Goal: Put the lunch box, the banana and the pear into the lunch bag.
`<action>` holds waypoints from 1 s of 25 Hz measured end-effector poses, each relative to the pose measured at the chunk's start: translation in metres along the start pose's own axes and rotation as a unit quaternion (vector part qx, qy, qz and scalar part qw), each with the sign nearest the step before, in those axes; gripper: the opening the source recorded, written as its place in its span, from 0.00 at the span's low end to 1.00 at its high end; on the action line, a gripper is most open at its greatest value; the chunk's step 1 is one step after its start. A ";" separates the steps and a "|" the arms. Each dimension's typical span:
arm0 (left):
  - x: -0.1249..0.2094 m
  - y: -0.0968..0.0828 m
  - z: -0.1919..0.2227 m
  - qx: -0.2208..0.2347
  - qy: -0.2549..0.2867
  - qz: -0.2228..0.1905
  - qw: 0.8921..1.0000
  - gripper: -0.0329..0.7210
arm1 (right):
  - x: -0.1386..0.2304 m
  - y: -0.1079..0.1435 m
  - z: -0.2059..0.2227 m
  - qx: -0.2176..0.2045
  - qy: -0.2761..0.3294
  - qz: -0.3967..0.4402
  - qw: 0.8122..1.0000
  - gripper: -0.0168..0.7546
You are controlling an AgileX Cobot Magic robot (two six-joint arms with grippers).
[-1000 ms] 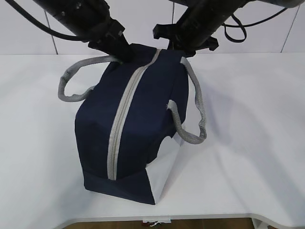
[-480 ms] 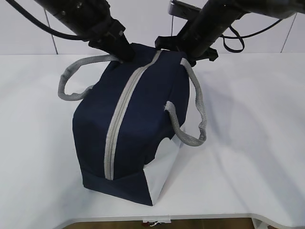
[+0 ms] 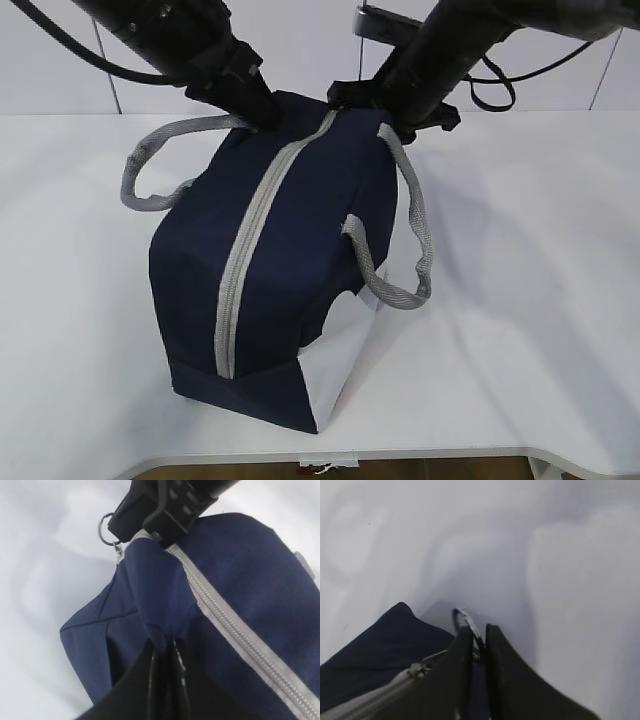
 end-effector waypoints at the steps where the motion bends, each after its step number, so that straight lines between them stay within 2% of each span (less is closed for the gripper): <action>1: 0.000 -0.001 -0.001 0.000 0.000 0.000 1.000 0.06 | 0.000 -0.003 0.001 0.006 0.002 -0.003 1.000 0.20; 4: 0.000 -0.003 -0.004 0.003 0.001 0.003 1.000 0.06 | -0.005 -0.009 -0.006 0.018 0.000 -0.011 1.000 0.37; 7: -0.001 -0.004 -0.006 0.003 0.000 0.004 1.000 0.06 | -0.013 -0.004 -0.019 0.019 -0.008 -0.021 1.000 0.50; 10: -0.001 -0.004 -0.006 0.003 0.000 0.004 1.000 0.06 | -0.022 0.002 -0.033 0.016 -0.020 -0.030 0.999 0.53; 15: -0.002 -0.003 -0.006 0.000 -0.003 0.004 1.000 0.09 | -0.020 0.001 -0.066 0.045 -0.016 -0.053 0.997 0.54; 18: -0.005 -0.001 -0.006 -0.006 -0.011 0.004 1.000 0.19 | -0.021 -0.001 -0.084 0.065 -0.025 -0.065 0.996 0.54; 23: -0.009 0.000 -0.010 -0.011 -0.019 0.002 1.000 0.51 | -0.023 0.005 -0.108 0.064 -0.043 -0.070 0.995 0.54; 25: -0.006 -0.001 -0.010 -0.005 -0.013 -0.011 1.000 0.55 | -0.024 0.009 -0.119 0.061 -0.053 -0.072 0.994 0.54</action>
Point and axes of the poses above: a point on each arm's last joint axis where the gripper is mounted, z pointing out along that axis toward the gripper, y along the wrist's bending axis when the last joint is at zero, x = y × z, the point moved 10 cm from there along z, pointing out along that axis toward the gripper, and after that the axes turned 5 degrees about z, right-handed, at the moved point
